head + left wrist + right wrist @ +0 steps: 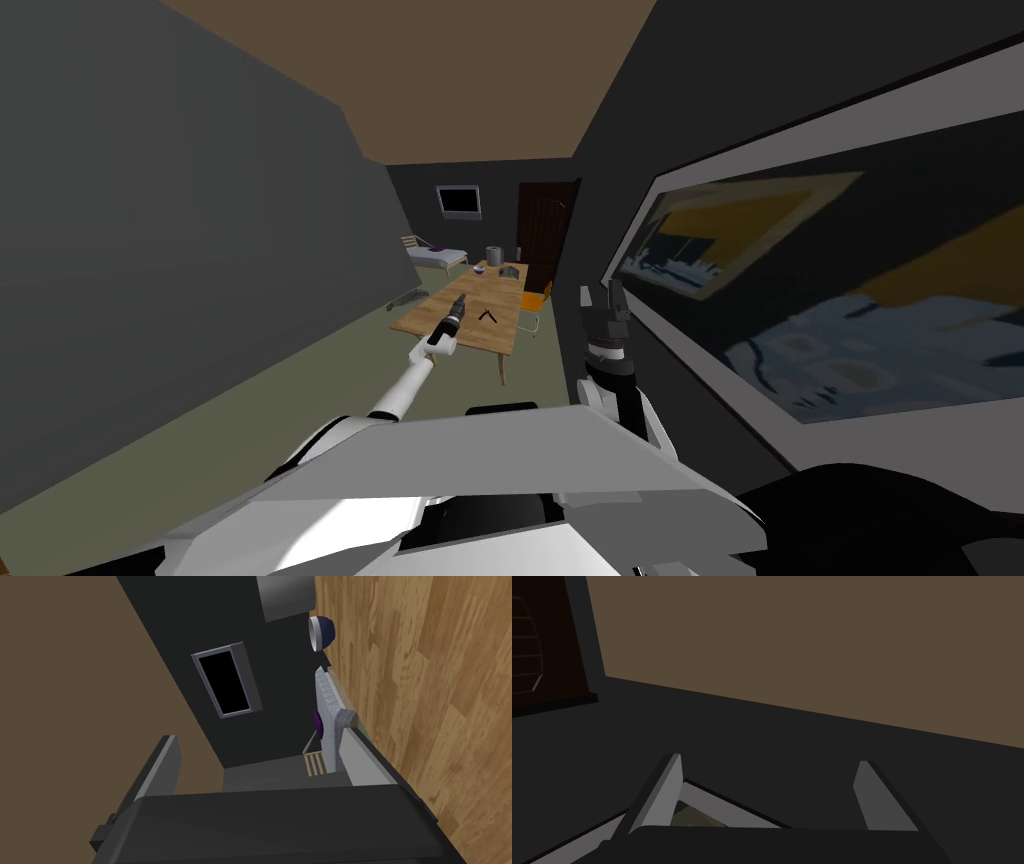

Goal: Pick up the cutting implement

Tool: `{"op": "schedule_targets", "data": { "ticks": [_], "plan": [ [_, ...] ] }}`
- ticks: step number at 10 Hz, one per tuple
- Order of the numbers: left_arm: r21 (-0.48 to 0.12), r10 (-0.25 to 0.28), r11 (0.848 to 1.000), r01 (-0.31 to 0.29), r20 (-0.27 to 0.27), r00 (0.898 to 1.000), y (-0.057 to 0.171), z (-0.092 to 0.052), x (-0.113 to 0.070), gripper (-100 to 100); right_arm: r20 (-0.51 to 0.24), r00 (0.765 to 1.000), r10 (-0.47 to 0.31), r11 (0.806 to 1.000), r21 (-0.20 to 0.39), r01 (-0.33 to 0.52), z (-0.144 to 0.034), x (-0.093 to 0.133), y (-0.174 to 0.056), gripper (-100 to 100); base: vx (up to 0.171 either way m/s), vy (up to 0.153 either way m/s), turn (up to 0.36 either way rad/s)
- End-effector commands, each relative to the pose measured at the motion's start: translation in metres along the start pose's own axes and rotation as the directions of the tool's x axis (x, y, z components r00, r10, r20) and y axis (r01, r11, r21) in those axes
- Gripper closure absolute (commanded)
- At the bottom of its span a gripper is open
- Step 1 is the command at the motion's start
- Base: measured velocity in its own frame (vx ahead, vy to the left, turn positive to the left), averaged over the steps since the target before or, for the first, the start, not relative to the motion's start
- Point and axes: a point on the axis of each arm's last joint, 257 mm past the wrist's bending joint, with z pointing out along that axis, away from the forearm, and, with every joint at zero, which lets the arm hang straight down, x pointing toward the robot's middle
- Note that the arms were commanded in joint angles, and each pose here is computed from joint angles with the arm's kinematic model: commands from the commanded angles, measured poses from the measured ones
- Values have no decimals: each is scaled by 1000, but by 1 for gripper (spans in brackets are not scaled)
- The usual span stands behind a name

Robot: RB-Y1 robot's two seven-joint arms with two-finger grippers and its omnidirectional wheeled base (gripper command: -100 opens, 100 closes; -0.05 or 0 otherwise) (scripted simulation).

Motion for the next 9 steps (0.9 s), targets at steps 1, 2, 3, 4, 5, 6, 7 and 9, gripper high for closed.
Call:
{"op": "schedule_targets", "data": {
  "ticks": [1,2,3,4,5,6,7,9],
  "plan": [
    [-32,2,999,-2,-9,1000,11,5,4,-100,0,1000,0,1000,0,0,0,0,0,0,9,-6,-83],
    [-50,2,999,-3,-9,1000,20,3,4,-100,0,1000,0,1000,0,0,0,0,0,0,9,-6,-59],
    [-53,3,999,-4,-17,1000,17,9,7,-100,0,1000,0,1000,0,0,0,0,0,0,12,-14,-97],
    [-78,3,997,-5,-17,1000,30,6,7,-100,0,1000,0,1000,0,0,0,0,0,0,12,-11,-57],
    [-89,4,996,-6,-24,1000,32,11,10,-100,0,1000,0,1000,0,0,0,0,0,0,18,-13,-111],
    [-111,5,994,-7,-23,1000,43,8,9,-100,0,1000,0,1000,0,0,0,0,0,0,16,-7,-50],
    [-117,5,993,-7,-23,1000,46,7,9,-100,0,1000,0,1000,0,0,0,0,0,0,8,-1,15],
    [-141,6,990,-10,-29,1000,54,9,11,-100,0,1000,0,1000,0,0,0,0,0,0,9,-3,-45]
  ]
}}
